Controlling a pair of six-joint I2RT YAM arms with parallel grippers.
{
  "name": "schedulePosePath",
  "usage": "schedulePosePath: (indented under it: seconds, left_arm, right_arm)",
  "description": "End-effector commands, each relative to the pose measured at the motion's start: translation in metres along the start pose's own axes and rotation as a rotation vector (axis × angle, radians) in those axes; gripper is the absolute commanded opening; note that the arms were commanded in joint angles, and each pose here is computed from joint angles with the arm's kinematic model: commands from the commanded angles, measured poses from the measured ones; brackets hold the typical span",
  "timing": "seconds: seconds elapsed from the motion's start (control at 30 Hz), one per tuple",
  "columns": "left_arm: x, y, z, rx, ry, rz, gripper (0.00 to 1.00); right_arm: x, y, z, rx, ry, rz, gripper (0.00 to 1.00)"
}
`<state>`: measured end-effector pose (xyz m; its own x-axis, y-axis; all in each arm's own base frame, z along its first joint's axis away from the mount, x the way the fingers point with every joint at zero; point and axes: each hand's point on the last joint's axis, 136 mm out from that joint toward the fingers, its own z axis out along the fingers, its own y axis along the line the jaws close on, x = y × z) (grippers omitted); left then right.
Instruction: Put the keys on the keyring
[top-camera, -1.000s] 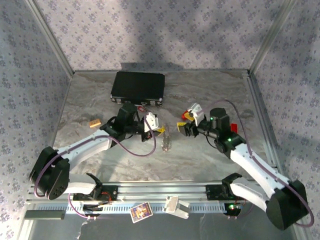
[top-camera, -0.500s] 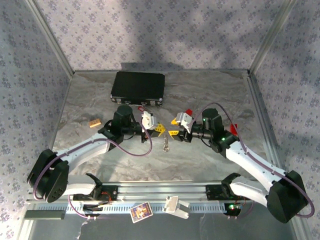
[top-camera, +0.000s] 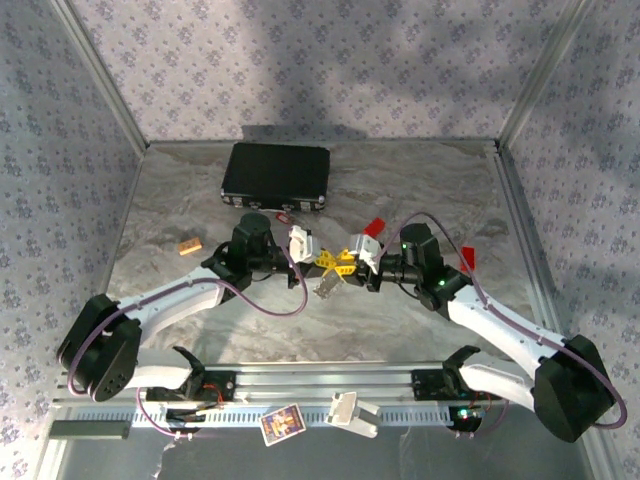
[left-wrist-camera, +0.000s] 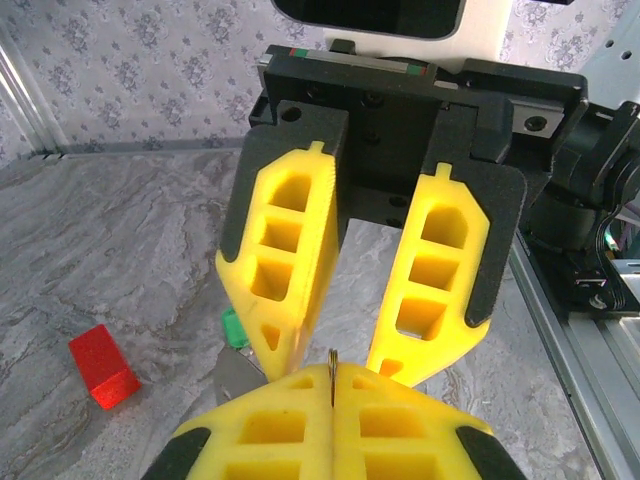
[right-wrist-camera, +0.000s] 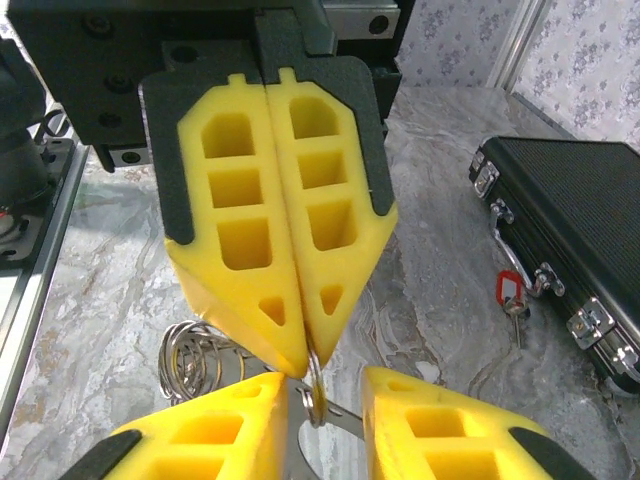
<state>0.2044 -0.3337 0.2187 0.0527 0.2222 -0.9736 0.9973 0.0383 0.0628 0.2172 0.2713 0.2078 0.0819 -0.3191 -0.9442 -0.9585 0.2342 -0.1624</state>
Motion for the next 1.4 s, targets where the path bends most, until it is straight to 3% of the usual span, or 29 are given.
schedulePosePath:
  seconds: [0.0, 0.17, 0.23, 0.27, 0.37, 0.5, 0.67, 0.87, 1.1, 1.37]
  left_arm:
    - [-0.014, -0.006, 0.001, 0.027, -0.054, 0.034, 0.0]
    - [-0.015, -0.006, 0.0, 0.022, -0.061, 0.032, 0.0]
    - [-0.014, -0.003, 0.0, 0.002, -0.049, 0.031, 0.0]
    - [-0.012, -0.002, -0.001, -0.011, -0.036, 0.03, 0.03]
    - [-0.003, 0.001, -0.004, -0.045, 0.021, 0.033, 0.3]
    - [0.009, 0.001, -0.014, -0.084, 0.094, 0.053, 0.4]
    - [0.018, 0.002, -0.023, -0.123, 0.151, 0.073, 0.38]
    - [0.03, -0.011, -0.016, -0.021, 0.187, 0.051, 0.33]
    - [0.032, -0.018, -0.009, 0.042, 0.183, 0.047, 0.27]
    - [0.028, -0.019, -0.01, 0.025, 0.154, 0.059, 0.25]
  right_arm:
    - [-0.002, 0.006, 0.0, -0.02, -0.025, -0.002, 0.22]
    - [-0.008, 0.01, 0.0, -0.039, -0.03, -0.006, 0.03]
    - [-0.01, 0.011, -0.001, -0.039, -0.023, -0.016, 0.0]
    - [-0.009, 0.01, -0.001, -0.035, -0.012, -0.017, 0.0]
    - [-0.008, 0.01, -0.003, -0.024, 0.027, -0.032, 0.0]
    - [-0.006, 0.009, -0.006, -0.008, 0.085, -0.063, 0.0]
    - [-0.008, 0.011, -0.005, -0.019, 0.144, -0.098, 0.0]
    - [-0.013, 0.012, -0.001, -0.032, 0.146, -0.121, 0.0]
    - [-0.018, 0.015, 0.005, -0.045, 0.156, -0.143, 0.0]
    - [-0.015, 0.017, 0.009, -0.058, 0.159, -0.138, 0.0]
